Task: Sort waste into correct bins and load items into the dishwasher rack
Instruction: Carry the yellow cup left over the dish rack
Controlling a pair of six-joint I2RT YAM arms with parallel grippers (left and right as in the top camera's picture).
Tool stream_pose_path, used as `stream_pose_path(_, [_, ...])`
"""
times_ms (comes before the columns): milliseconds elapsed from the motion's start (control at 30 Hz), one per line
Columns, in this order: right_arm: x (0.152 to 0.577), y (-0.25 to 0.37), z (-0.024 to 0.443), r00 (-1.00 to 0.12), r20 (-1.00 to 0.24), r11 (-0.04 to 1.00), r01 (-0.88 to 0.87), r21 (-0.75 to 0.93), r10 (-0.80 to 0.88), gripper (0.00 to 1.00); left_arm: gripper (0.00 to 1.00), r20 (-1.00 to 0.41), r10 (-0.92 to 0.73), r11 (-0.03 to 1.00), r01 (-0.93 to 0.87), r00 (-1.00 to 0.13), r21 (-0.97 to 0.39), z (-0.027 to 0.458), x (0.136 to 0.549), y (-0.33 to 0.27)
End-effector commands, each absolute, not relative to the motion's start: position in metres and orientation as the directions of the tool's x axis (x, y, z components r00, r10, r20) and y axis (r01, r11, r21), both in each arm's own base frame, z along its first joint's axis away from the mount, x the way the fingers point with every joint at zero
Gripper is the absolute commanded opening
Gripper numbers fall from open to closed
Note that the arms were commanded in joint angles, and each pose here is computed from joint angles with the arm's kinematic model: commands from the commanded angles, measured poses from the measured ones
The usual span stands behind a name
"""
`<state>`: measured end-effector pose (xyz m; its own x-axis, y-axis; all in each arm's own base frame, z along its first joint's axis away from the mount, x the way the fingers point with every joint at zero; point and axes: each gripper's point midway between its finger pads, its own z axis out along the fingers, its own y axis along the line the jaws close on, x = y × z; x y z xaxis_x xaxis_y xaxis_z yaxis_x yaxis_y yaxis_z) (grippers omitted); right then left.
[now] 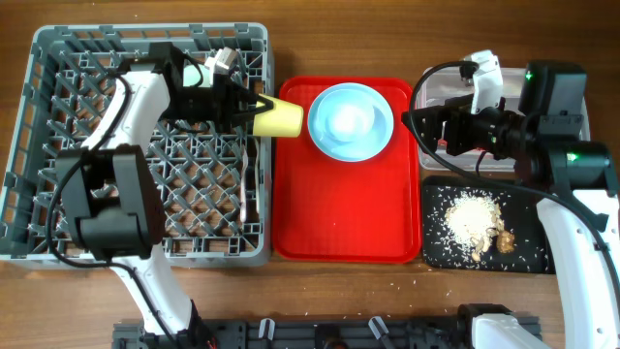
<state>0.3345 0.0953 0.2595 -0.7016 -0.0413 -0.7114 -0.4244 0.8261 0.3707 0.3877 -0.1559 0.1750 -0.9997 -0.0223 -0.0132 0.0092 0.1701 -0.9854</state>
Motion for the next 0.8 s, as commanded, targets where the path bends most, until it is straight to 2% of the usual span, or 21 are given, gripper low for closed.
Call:
stream_pose_path(0, [0.336, 0.095, 0.257, -0.699, -0.713, 0.826, -0.433, 0.361, -0.055, 1.0, 0.04, -0.06, -0.046, 0.175, 0.051, -0.997, -0.983, 0.167, 0.395, -0.142])
stream_pose_path(100, [0.336, 0.095, 0.257, -0.699, -0.713, 0.826, -0.433, 0.361, -0.055, 1.0, 0.04, -0.052, -0.042, 0.346, 0.034, -0.998, -0.938, 0.137, 0.395, -0.127])
stream_pose_path(133, [0.336, 0.095, 0.257, -0.699, -0.713, 0.826, -0.433, 0.36, -0.055, 1.0, 0.05, -0.044, -0.026, 0.465, 0.027, -0.999, -0.885, 0.116, 0.392, -0.118])
stream_pose_path(167, [0.336, 0.095, 0.257, -0.699, -0.713, 0.826, -0.433, 0.36, -0.055, 1.0, 0.06, -0.04, -0.02, 0.508, 0.024, -0.999, -0.861, 0.109, 0.392, -0.114])
stream_pose_path(333, [0.336, 0.095, 0.257, -0.699, -0.713, 0.826, -0.433, 0.36, -0.055, 1.0, 0.24, -0.035, -0.015, 0.578, 0.02, -0.999, -0.816, 0.097, 0.391, -0.105])
stream_pose_path(400, [0.336, 0.095, 0.257, -0.699, -0.713, 0.826, -0.433, 0.36, -0.055, 1.0, 0.31, 0.02, -0.039, 0.695, -0.042, -0.999, -0.717, 0.076, 0.387, -0.088])
stream_pose_path(433, [0.336, 0.095, 0.257, -0.699, -0.713, 0.826, -0.433, 0.36, -0.055, 1.0, 0.33, 0.036, -0.053, 0.718, -0.063, -0.998, -0.693, 0.072, 0.387, -0.083])
stream_pose_path(767, [0.336, 0.095, 0.257, -0.699, -0.713, 0.826, -0.433, 0.36, -0.055, 1.0, 0.37, 0.054, -0.097, 0.68, -0.105, -0.994, -0.726, 0.085, 0.39, -0.088])
